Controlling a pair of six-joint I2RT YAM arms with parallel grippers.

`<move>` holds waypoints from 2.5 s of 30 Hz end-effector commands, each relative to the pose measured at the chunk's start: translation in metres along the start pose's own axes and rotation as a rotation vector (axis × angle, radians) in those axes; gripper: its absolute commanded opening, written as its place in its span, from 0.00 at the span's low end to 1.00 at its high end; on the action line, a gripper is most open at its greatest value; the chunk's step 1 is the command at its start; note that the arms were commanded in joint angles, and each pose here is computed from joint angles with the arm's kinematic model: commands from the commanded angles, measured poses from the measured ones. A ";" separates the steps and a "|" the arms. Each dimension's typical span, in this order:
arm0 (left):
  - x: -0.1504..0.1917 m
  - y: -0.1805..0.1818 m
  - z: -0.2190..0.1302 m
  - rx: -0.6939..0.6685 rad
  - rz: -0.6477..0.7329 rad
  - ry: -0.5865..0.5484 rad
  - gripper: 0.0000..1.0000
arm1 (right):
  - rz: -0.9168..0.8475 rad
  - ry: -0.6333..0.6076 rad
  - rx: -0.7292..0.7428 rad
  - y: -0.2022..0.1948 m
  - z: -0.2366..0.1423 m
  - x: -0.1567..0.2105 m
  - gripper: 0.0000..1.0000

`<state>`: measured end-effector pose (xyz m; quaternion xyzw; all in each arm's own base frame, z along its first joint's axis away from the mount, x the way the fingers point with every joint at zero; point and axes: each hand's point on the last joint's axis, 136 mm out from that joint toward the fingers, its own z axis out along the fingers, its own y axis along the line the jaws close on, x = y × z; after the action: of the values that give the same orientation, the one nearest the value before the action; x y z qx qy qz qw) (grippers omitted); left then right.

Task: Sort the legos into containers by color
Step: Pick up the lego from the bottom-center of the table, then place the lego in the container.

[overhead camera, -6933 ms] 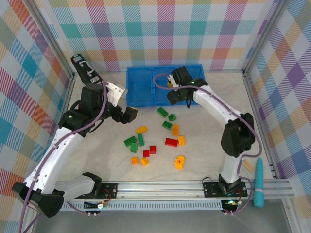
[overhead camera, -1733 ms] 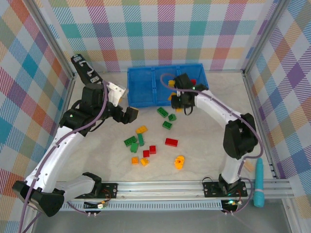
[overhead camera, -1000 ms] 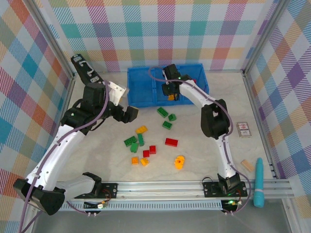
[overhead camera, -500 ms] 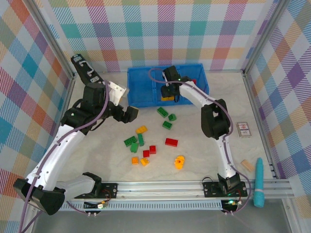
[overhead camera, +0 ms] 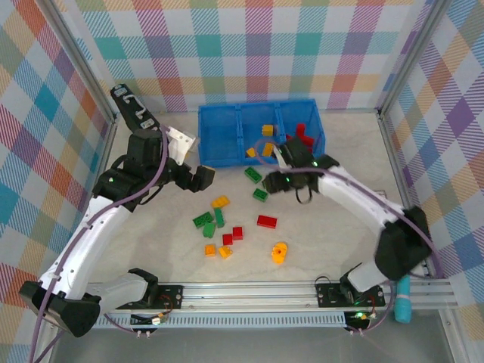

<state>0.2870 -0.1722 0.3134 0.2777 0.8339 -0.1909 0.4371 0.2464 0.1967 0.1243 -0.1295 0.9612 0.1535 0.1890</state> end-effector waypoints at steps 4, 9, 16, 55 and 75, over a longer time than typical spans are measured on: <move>-0.009 -0.012 -0.006 0.047 -0.007 -0.022 1.00 | 0.375 0.124 -0.039 -0.002 0.008 0.096 0.64; -0.010 -0.013 -0.007 0.050 -0.007 -0.025 1.00 | 0.597 0.142 -0.091 0.001 0.013 0.121 0.67; -0.014 -0.015 -0.012 0.058 -0.007 -0.044 1.00 | 0.664 0.158 -0.086 0.007 0.015 0.128 0.73; -0.020 -0.018 -0.027 0.041 0.004 -0.090 1.00 | 0.325 0.317 0.191 0.009 0.042 0.104 0.31; -0.013 -0.011 -0.016 0.014 0.001 -0.061 1.00 | -0.325 -0.248 0.345 0.003 0.030 -0.224 0.30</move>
<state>0.2761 -0.1717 0.3295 0.2734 0.8222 -0.2036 0.4559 0.4237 0.2591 0.1882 -0.2039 0.9242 0.0108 0.3228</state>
